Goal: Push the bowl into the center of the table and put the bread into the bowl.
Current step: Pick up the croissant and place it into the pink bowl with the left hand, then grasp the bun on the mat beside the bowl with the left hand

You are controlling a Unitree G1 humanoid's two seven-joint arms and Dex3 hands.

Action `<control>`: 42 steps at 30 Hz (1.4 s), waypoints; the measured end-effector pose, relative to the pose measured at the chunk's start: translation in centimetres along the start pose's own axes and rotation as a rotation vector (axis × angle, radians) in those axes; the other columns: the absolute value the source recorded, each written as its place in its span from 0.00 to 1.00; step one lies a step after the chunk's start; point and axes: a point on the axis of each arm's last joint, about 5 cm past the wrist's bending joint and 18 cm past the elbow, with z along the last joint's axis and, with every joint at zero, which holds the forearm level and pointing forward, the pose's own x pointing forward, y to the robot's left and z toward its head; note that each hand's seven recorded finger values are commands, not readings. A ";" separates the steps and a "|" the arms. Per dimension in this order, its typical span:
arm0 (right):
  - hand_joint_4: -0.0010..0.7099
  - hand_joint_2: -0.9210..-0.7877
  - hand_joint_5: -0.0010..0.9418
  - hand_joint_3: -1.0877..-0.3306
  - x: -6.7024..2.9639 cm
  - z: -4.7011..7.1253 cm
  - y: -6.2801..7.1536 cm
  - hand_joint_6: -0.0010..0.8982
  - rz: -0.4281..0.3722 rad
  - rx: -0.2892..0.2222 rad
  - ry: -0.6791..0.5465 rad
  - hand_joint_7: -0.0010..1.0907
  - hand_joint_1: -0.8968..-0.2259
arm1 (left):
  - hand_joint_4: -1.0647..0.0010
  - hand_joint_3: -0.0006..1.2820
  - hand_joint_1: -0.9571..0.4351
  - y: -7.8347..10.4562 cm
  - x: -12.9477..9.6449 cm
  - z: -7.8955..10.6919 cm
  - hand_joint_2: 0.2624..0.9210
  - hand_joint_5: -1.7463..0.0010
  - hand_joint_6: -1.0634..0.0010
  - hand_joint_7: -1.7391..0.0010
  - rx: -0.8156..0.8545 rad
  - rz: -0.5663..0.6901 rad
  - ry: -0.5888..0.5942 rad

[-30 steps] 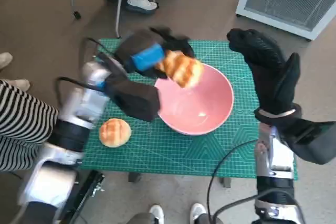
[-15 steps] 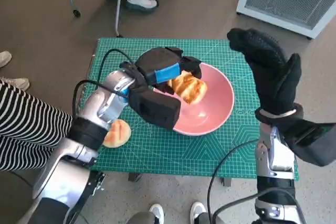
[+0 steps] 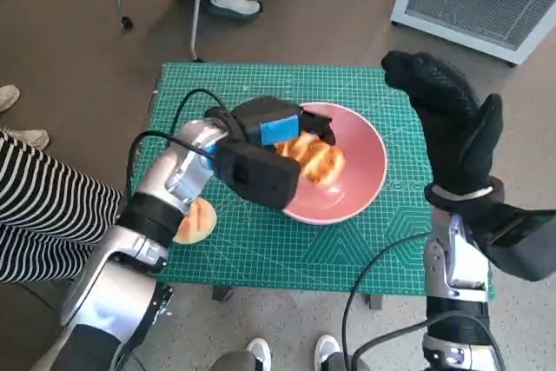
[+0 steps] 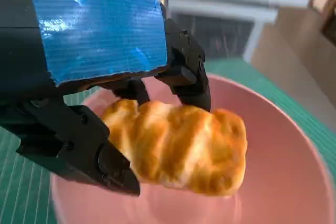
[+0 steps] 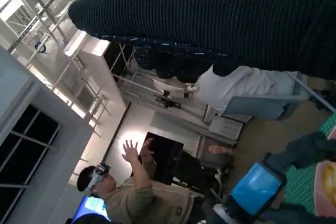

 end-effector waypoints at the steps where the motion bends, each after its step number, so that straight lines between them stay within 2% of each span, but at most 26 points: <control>1: 0.25 0.00 0.00 0.52 0.00 0.0 0.0 0.00 -0.001 0.000 0.000 0.54 0.24 | 0.85 0.01 0.65 0.3 -0.3 0.0 0.83 0.99 0.73 0.96 -0.006 -0.001 -0.009; 10: 0.25 0.00 0.00 0.52 0.00 0.0 0.1 0.00 -0.001 -0.001 0.003 0.54 0.24 | 0.88 0.00 0.62 3.1 -5.0 -0.3 0.82 1.00 0.74 0.97 0.029 0.101 -0.064; 23: 0.24 0.00 0.00 0.52 0.02 0.0 0.2 0.00 0.000 0.000 0.004 0.53 0.24 | 0.89 0.01 0.49 4.8 -13.6 -1.3 0.85 1.00 0.74 0.98 0.117 0.230 -0.065; 32: 0.24 0.00 0.00 0.51 0.04 0.0 0.2 0.00 0.003 0.001 0.005 0.53 0.23 | 0.87 0.00 0.54 4.4 -17.6 -2.1 0.77 0.99 0.72 0.97 0.134 0.215 -0.020; 42: 0.24 0.00 0.00 0.52 0.06 0.0 0.2 0.01 0.006 0.005 0.008 0.54 0.22 | 0.85 0.00 0.58 2.2 -19.2 -3.4 0.74 0.99 0.71 0.97 0.059 0.114 0.033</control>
